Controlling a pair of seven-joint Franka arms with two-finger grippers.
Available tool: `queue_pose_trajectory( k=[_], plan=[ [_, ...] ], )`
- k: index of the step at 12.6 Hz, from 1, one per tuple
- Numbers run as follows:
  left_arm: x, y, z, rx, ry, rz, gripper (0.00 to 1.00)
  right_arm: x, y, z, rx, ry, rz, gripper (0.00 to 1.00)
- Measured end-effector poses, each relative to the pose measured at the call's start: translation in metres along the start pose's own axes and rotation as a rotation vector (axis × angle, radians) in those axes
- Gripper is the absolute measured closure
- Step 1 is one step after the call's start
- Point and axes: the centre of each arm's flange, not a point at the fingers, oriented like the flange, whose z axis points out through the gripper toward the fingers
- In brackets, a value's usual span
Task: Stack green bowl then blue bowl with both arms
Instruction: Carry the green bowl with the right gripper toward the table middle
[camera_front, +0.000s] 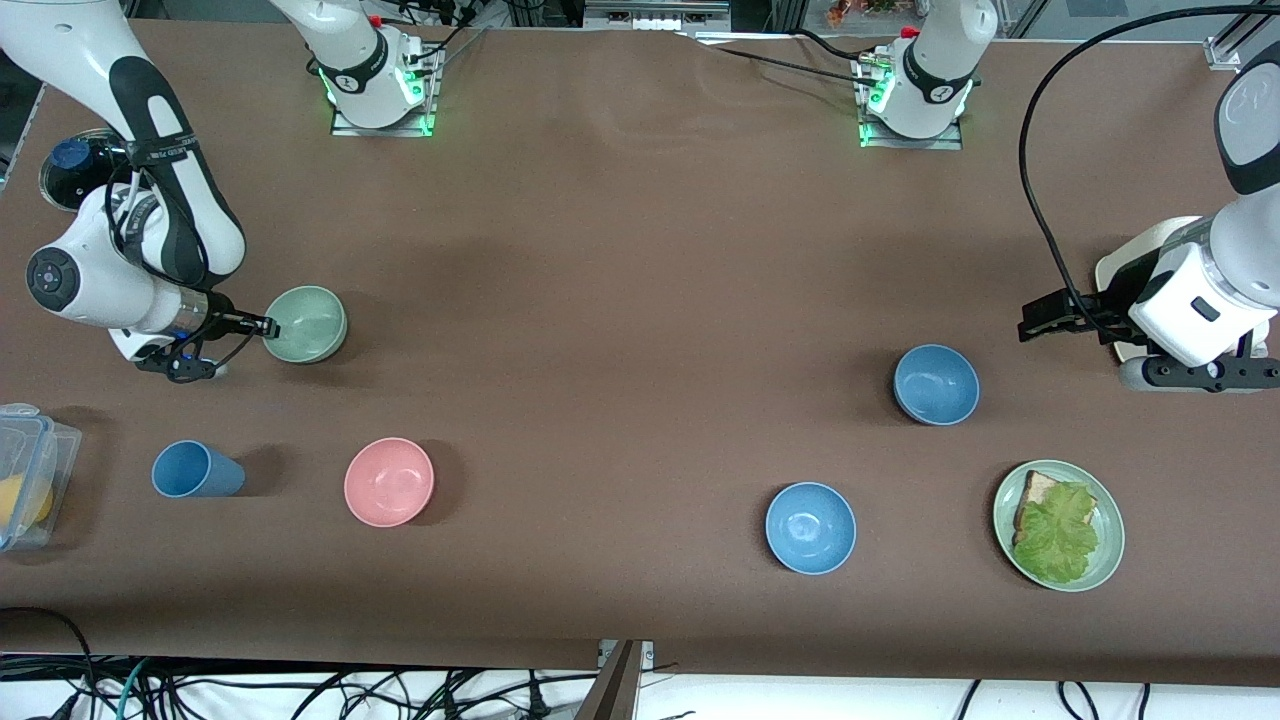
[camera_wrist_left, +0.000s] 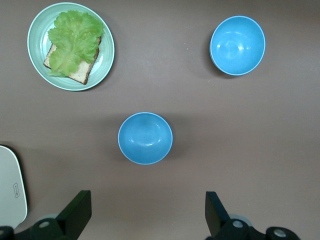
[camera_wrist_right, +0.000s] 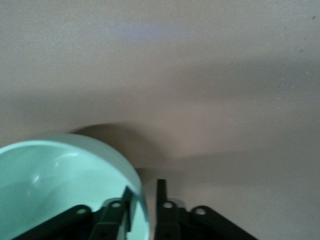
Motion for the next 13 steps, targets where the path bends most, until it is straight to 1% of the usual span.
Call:
queue_pose_trajectory(
  k=[1, 3, 4, 5, 7, 8, 9, 11, 12, 13],
  plan=[
    [0.000, 0.000, 0.000, 0.000, 0.000, 0.000, 0.00, -0.001, -0.002, -0.002, 0.008, -0.009, -0.004, 0.94],
    [0.000, 0.000, 0.000, 0.000, 0.000, 0.000, 0.00, -0.002, -0.004, -0.006, 0.012, -0.016, -0.010, 0.95],
    [0.000, 0.000, 0.000, 0.000, 0.000, 0.000, 0.00, -0.002, -0.009, -0.007, 0.016, -0.030, -0.017, 0.95],
    [0.000, 0.000, 0.000, 0.000, 0.000, 0.001, 0.00, -0.001, -0.017, -0.014, 0.024, -0.053, -0.031, 0.95],
    [0.000, 0.001, 0.000, 0.000, 0.000, 0.002, 0.00, 0.003, -0.045, -0.049, 0.047, -0.095, -0.037, 0.95],
    [0.000, 0.002, 0.000, 0.000, 0.000, 0.003, 0.00, 0.004, -0.067, -0.070, 0.067, -0.111, -0.030, 0.95],
    [0.001, 0.002, 0.000, -0.001, 0.009, 0.004, 0.00, 0.004, -0.095, -0.088, 0.082, -0.116, -0.022, 0.95],
    [0.007, 0.002, -0.006, -0.005, 0.062, 0.003, 0.00, -0.002, -0.173, -0.108, 0.086, -0.100, 0.020, 0.95],
    [0.008, 0.002, -0.008, -0.006, 0.080, 0.003, 0.00, -0.011, -0.217, -0.112, 0.087, -0.093, 0.046, 0.95],
    [0.009, 0.002, -0.008, -0.007, 0.085, 0.003, 0.00, -0.021, -0.260, -0.112, 0.092, -0.074, 0.059, 0.95]
  ],
)
